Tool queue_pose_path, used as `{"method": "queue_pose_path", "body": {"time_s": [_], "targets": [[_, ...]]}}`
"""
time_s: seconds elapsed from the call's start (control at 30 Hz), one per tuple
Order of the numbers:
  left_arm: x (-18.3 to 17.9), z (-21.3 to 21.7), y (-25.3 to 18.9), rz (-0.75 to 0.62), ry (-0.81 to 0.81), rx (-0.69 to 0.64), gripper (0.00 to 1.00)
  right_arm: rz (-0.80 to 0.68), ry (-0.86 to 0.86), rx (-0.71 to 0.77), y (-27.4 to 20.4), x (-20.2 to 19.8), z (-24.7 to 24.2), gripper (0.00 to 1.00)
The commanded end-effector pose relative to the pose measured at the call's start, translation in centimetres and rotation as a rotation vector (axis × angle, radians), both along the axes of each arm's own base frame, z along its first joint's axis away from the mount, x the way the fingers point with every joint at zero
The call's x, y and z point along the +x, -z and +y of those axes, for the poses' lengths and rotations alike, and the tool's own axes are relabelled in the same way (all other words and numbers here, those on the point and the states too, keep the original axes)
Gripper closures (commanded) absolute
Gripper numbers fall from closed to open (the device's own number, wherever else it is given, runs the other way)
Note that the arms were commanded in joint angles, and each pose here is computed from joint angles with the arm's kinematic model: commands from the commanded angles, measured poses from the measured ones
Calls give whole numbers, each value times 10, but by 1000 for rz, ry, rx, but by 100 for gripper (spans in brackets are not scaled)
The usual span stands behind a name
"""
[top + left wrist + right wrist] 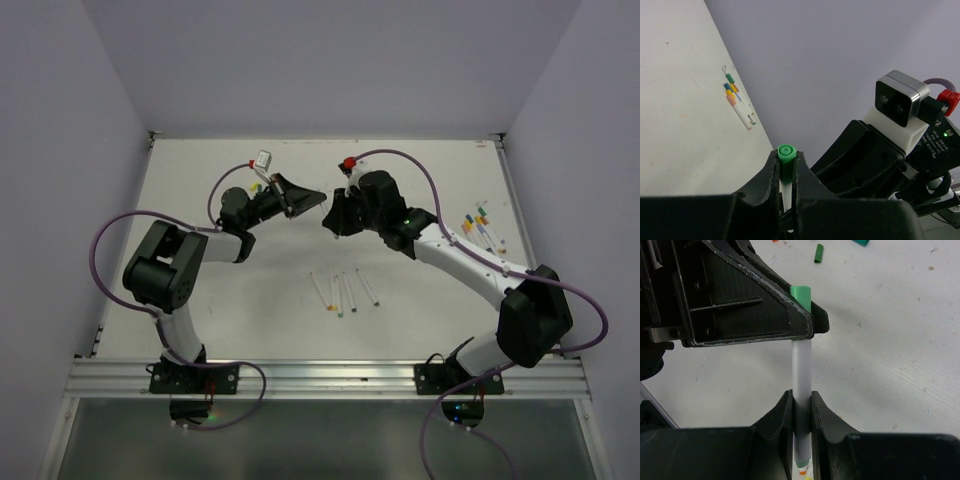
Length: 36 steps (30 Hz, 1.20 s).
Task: Open the pen caps
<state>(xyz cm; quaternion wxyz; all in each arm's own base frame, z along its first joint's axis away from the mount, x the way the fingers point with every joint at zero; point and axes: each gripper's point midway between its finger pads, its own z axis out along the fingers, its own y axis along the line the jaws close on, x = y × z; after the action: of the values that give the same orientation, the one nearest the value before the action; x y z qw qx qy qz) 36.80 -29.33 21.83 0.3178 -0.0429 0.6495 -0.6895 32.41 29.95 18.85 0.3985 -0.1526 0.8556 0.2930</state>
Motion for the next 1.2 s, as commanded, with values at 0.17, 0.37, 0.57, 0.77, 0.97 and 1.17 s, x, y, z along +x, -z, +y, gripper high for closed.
{"method": "queue_pose_path", "body": {"time_s": [0.17, 0.37, 0.57, 0.77, 0.97, 1.17], "targets": [[57, 28, -25, -107, -210, 86, 100, 73, 23, -24, 31, -14, -11, 100], [121, 76, -43, -105, -383, 64, 100, 147, 39, -42, 62, -50, -33, 100], [148, 104, -44, -91, -477, 77, 100, 207, 46, -50, 80, -81, -47, 100], [153, 105, -29, -120, -444, 238, 100, 165, 106, -137, 70, -77, -68, 100], [148, 102, 41, 37, -378, 656, 100, 240, 217, -416, 87, -73, -137, 100], [140, 93, 97, 108, -311, 855, 100, 295, 220, -407, 109, -83, -143, 100]]}}
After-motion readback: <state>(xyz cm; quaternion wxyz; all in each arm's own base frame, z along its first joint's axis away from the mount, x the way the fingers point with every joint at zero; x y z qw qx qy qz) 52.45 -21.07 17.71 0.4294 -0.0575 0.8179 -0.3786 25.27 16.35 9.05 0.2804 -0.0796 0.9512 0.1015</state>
